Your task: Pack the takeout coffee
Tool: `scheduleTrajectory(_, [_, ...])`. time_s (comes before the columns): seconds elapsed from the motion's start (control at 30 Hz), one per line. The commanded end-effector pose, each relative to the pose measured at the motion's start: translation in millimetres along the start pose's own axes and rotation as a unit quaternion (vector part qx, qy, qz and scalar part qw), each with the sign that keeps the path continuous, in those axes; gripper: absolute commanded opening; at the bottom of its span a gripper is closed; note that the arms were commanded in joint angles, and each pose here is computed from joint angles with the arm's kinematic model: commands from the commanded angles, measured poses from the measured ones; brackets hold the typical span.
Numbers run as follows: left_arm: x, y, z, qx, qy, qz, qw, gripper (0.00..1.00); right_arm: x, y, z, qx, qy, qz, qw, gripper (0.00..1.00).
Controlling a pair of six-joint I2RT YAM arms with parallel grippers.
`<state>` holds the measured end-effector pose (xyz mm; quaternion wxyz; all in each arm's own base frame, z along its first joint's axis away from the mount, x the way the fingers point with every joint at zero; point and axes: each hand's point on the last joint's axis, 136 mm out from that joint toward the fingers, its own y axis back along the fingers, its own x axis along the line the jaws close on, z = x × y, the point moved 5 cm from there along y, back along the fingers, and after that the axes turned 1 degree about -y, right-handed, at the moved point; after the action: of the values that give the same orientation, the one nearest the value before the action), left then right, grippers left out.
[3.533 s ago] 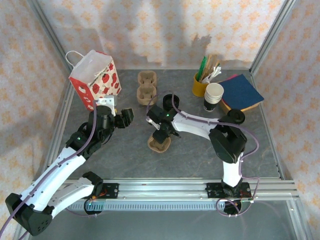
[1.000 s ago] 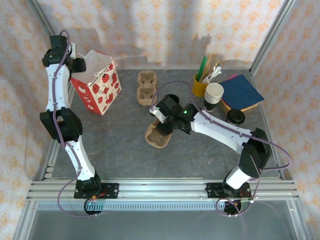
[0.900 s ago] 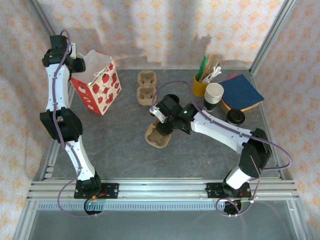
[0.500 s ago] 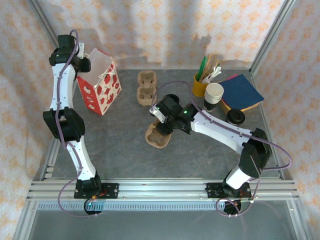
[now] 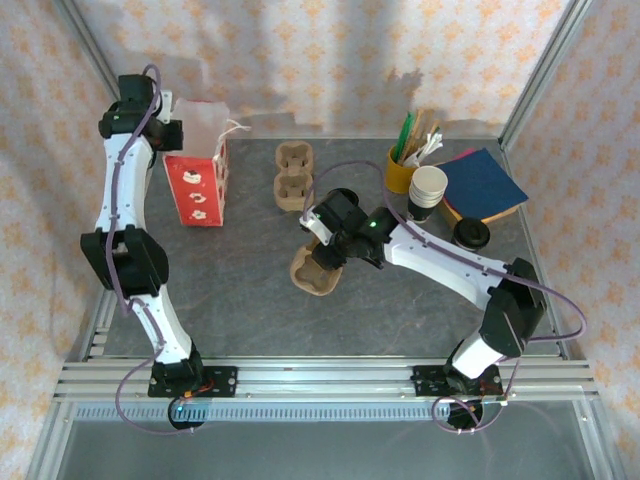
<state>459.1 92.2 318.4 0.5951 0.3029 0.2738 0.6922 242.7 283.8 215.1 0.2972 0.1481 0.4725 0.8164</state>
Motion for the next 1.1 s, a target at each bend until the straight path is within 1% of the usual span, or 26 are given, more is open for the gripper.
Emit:
scheduleTrajectory(0.0, [-17,46,7,-0.049,0.004,0.01,0.999,0.08,3,21,14,-0.039,0.006,0.01,0.999,0.42])
scheduleTrajectory(0.13, [-30,77,-10,-0.059,0.028,0.014,0.998,0.07,4,38,23,-0.065,0.006,0.018,0.998,0.42])
scheduleTrajectory(0.2, [-33,91,-19,-0.061,0.052,0.011,0.997,0.03,5,51,29,-0.086,0.006,0.02,0.996,0.42])
scheduleTrajectory(0.4, [-47,144,-52,-0.087,0.106,-0.027,0.99,0.01,6,107,47,-0.167,0.004,0.031,0.986,0.42])
scheduleTrajectory(0.47, [-56,158,-65,-0.091,0.123,-0.051,0.987,0.0,7,127,52,-0.192,0.002,0.039,0.981,0.42])
scheduleTrajectory(0.6, [-75,169,-94,-0.063,0.16,-0.099,0.98,0.0,8,157,59,-0.211,-0.004,0.055,0.976,0.43])
scheduleTrajectory(0.67, [-93,175,-109,-0.046,0.151,-0.134,0.978,0.0,7,169,62,-0.222,-0.006,0.058,0.973,0.43])
scheduleTrajectory(0.73, [-102,180,-122,-0.043,0.16,-0.141,0.976,0.0,7,180,64,-0.231,-0.008,0.06,0.971,0.43])
scheduleTrajectory(0.93, [-134,179,-161,-0.008,0.169,-0.204,0.964,0.0,5,214,72,-0.27,-0.008,0.066,0.96,0.42])
scheduleTrajectory(1.07, [-153,177,-181,-0.012,0.162,-0.235,0.958,0.0,5,221,79,-0.277,-0.006,0.078,0.958,0.43])
